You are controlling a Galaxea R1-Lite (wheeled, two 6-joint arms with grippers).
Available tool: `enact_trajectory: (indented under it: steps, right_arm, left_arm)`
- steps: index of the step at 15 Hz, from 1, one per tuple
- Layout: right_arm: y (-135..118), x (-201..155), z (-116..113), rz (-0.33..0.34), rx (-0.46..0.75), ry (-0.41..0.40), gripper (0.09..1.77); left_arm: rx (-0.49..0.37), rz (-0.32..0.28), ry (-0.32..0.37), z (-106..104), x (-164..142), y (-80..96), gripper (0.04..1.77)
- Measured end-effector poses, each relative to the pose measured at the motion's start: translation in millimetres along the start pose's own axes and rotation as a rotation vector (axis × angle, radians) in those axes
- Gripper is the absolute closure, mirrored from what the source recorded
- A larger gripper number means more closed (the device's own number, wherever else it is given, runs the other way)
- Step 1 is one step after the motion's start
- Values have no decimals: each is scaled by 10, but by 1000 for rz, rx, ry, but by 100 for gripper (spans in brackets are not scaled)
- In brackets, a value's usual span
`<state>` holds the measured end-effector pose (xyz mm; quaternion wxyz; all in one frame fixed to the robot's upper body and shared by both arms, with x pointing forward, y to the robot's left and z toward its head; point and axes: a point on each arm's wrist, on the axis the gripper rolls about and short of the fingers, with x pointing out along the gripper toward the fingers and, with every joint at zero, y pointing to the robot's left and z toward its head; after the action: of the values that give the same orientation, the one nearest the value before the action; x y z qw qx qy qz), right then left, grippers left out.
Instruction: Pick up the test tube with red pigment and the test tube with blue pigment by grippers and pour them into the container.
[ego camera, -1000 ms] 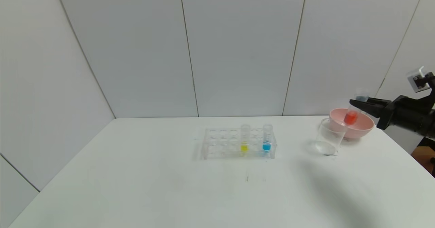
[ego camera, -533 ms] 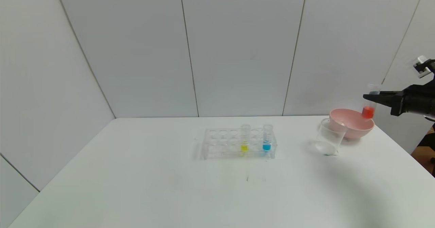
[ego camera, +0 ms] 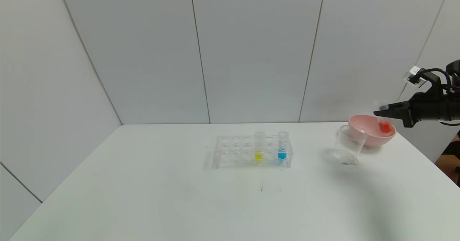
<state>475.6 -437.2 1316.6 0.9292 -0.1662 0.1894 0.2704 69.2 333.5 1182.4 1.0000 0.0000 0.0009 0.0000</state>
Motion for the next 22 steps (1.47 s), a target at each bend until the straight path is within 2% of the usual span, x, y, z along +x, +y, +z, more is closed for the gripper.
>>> enact_trajectory:
  steps: [2,4,12,14,17,22]
  right_arm:
    - [0,23,18,-3,-131,45,135]
    - [46,44,-6,8,-186,124,135]
    - [294,18,298,60,-278,384,135]
    - [322,-17,397,69,-303,428,135]
    - [337,59,458,33,-345,486,135]
    - [323,316,418,-18,-397,528,135]
  left_arm:
    - [0,0,0,0,0,0,5]
    - [0,0,0,0,0,0,5]
    - [0,0,0,0,0,0,5]
    - [0,0,0,0,0,0,5]
    - [0,0,0,0,0,0,5]
    - [0,0,0,0,0,0,5]
